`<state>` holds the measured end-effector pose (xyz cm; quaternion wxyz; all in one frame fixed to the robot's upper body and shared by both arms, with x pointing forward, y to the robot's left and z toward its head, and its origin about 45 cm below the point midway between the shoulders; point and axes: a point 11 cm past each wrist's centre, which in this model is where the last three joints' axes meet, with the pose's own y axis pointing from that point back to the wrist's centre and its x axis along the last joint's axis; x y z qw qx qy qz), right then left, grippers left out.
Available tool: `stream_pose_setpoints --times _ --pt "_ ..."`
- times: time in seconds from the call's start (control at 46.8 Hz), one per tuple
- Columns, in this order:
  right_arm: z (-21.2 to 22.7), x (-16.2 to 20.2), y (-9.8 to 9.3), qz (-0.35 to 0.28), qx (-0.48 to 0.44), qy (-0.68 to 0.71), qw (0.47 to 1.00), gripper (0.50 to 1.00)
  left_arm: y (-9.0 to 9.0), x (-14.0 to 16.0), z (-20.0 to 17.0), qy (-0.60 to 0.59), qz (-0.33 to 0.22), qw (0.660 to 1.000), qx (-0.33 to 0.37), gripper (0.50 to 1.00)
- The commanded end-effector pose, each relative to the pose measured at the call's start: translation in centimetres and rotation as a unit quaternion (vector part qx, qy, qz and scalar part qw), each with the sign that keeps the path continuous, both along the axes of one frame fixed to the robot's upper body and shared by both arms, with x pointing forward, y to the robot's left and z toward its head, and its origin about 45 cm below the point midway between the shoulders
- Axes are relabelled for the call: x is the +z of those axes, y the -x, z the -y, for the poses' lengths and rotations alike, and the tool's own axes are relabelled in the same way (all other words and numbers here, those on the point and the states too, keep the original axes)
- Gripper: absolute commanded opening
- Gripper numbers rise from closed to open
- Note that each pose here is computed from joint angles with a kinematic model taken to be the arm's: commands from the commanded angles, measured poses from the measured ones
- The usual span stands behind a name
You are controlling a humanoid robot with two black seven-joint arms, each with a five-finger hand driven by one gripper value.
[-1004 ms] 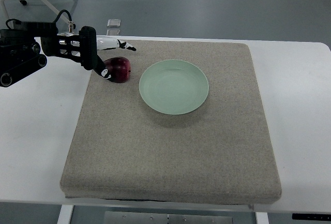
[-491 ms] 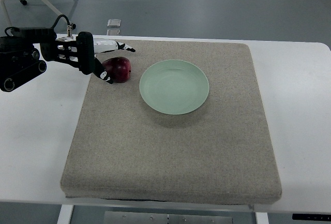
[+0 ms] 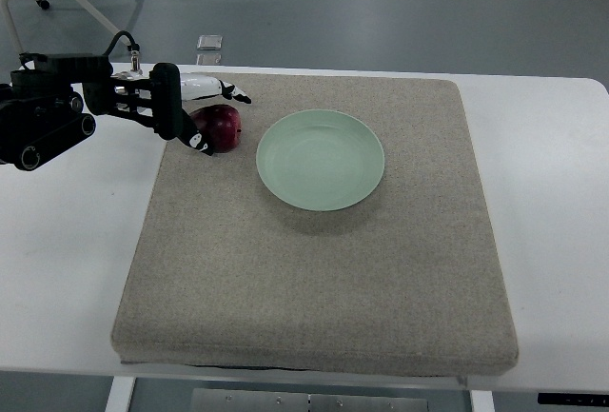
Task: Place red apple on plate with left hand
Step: 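Close the left hand's fingers around the red apple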
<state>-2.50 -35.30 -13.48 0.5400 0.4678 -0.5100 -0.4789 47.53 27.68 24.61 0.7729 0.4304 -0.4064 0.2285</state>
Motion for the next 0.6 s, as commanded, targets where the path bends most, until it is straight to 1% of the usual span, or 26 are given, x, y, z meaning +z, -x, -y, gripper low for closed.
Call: stream_pose_setpoints --times 0.0,0.043,0.107,0.128,0.171,0.214,0.278,0.299,0.577 --pt "-0.02 0.00 0.03 0.000 0.000 0.000 1.000 0.932 0.02 -0.03 0.01 -0.001 0.000 1.000 0.000 0.851" --pt "-0.03 0.00 -0.04 0.000 0.000 -0.001 1.000 0.932 0.03 -0.05 0.00 -0.001 -0.001 1.000 -0.001 0.827" --pt "-0.01 0.00 -0.04 0.000 0.001 0.000 1.000 0.930 0.01 -0.05 -0.05 -0.003 0.000 1.000 -0.001 0.812" --pt "-0.02 0.00 -0.04 0.000 0.000 0.000 1.000 0.930 0.00 -0.05 -0.07 -0.004 0.000 1.000 0.000 0.789" --pt "0.04 0.01 -0.05 0.000 0.000 0.001 1.000 0.932 0.04 -0.14 -0.09 -0.006 -0.001 1.000 -0.001 0.716" --pt "-0.02 0.00 -0.06 0.001 0.000 0.000 1.000 0.932 0.09 -0.27 -0.15 -0.010 -0.002 1.000 -0.001 0.654" --pt "-0.02 0.00 -0.04 0.000 0.000 0.000 1.000 0.932 0.11 -0.34 -0.19 -0.013 -0.003 1.000 -0.002 0.512" --pt "-0.03 0.00 -0.04 0.000 0.000 -0.001 1.000 0.930 0.12 -0.35 -0.19 -0.013 -0.003 1.000 -0.002 0.500" --pt "0.04 0.00 -0.06 0.001 0.000 0.001 1.000 0.932 -0.09 0.13 -0.06 -0.011 0.001 1.000 -0.002 0.500"
